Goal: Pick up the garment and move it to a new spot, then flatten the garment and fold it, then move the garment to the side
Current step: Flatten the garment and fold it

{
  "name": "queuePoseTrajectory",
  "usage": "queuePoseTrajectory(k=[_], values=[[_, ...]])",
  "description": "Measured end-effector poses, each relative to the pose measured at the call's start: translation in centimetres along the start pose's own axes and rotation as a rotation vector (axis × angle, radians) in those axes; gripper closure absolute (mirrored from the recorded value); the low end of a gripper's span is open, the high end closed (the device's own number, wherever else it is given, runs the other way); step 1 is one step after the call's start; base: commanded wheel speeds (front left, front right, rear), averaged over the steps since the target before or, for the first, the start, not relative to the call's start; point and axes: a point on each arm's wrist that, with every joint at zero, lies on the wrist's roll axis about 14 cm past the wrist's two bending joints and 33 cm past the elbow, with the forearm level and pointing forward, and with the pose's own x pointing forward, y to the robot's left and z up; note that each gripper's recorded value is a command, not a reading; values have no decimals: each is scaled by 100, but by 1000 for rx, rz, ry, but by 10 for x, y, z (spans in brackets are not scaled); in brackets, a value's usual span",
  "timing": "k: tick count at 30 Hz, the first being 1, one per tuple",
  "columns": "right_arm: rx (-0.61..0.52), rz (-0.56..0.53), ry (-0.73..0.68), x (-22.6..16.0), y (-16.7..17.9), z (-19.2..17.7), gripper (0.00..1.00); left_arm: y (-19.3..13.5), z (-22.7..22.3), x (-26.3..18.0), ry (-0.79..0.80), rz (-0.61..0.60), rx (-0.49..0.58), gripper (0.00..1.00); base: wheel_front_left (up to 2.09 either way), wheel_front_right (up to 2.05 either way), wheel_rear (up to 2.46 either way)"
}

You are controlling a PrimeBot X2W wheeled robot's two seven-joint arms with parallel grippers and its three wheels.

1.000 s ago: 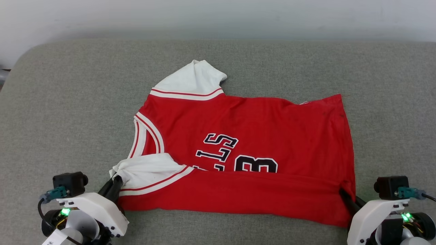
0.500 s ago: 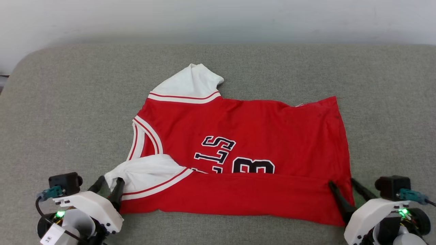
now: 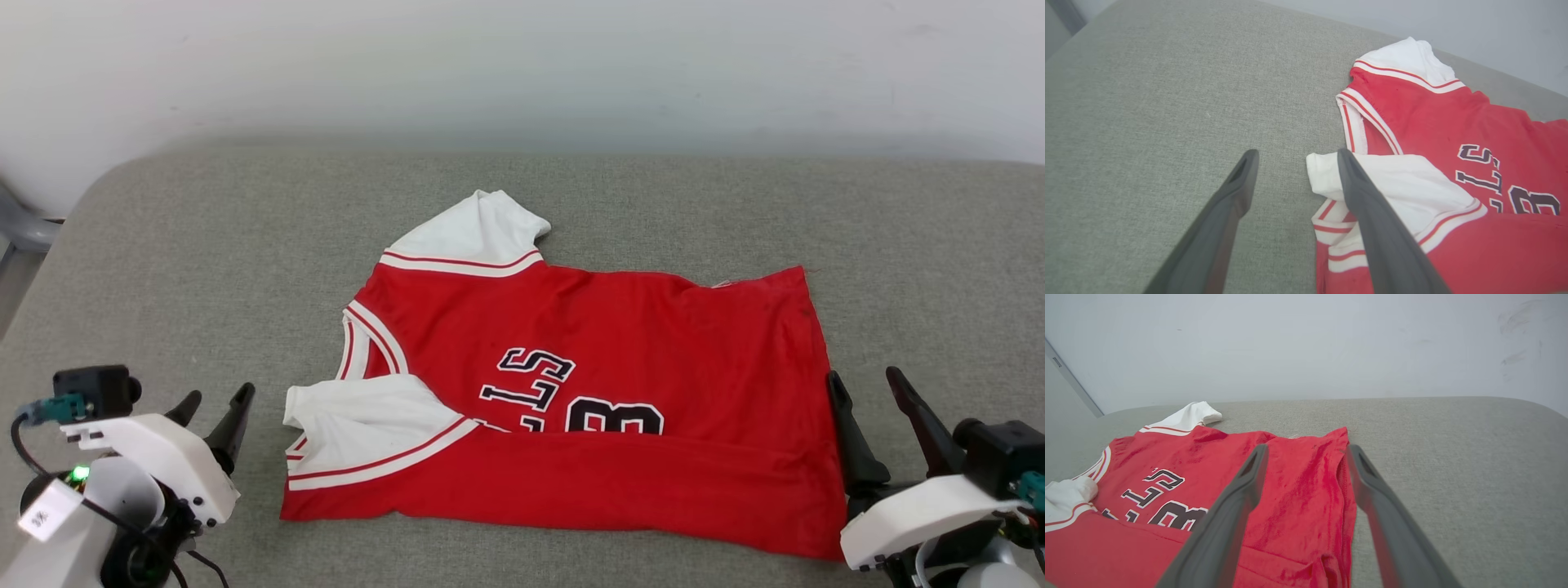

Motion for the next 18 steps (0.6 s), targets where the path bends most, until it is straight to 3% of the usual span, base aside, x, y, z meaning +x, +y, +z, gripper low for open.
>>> queuePoseTrajectory(k=[7,18], values=[[5,-18,-36,-6,2,12,0,-28,-22,-3,284,-113,-4,0,0,0,0],[38,-67,14,-10,-9,-2,0,-29,-84,-2,617,-54,-20,0,0,0,0]])
